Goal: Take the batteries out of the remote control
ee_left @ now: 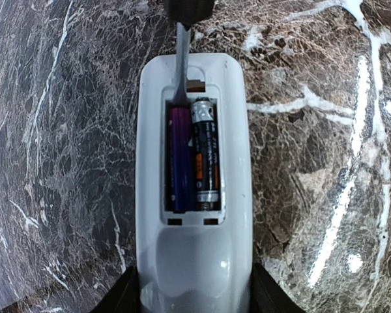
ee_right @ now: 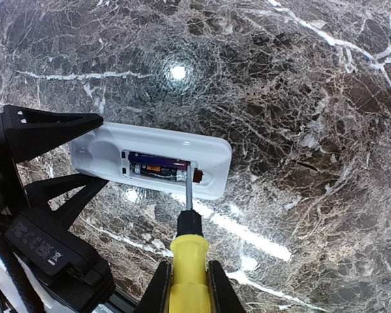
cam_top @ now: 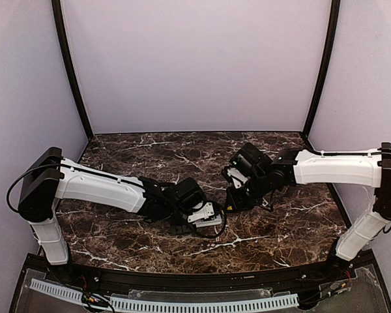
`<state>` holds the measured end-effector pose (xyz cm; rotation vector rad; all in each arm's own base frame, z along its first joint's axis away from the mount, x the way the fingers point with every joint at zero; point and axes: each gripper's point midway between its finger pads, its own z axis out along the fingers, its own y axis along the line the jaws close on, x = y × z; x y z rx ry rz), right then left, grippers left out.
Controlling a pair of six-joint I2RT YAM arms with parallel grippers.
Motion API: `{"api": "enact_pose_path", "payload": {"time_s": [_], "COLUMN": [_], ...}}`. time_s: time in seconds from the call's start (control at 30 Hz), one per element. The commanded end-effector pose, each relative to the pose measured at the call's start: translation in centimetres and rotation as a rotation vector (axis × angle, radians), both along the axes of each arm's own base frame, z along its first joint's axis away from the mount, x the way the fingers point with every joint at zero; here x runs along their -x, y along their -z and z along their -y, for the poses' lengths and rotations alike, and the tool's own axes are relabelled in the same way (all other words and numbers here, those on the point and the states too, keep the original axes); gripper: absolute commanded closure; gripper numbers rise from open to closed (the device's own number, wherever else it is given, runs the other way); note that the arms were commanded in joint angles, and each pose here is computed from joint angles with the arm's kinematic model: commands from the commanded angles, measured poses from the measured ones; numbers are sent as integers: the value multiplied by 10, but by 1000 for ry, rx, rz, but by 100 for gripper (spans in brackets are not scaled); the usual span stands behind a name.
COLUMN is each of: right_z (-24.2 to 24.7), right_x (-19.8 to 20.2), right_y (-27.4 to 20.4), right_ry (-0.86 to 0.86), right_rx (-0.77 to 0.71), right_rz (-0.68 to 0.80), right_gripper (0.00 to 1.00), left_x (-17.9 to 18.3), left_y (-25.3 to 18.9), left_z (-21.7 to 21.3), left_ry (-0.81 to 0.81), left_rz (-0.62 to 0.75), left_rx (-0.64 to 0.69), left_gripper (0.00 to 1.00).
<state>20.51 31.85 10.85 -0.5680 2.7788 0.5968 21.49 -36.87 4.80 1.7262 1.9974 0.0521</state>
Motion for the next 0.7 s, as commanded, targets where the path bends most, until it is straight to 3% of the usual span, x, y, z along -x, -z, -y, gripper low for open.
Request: {"api": "enact_pose_path", "payload": {"time_s": [0.0, 0.67], "right_z": [-6, -11], "right_x": [0, 10], "right_y": [3, -6], "right_ry": [-23, -148], "right_rx": [-103, -340], "right_rz": [6, -26], "right_gripper": [100, 100], "left_x": [8, 25], "left_y": [2, 2], "left_z": [3, 10], "left_ry": [39, 119], "left_rz": [-29, -85], "left_rx": [-9, 63], "left_gripper": [100, 100]}}
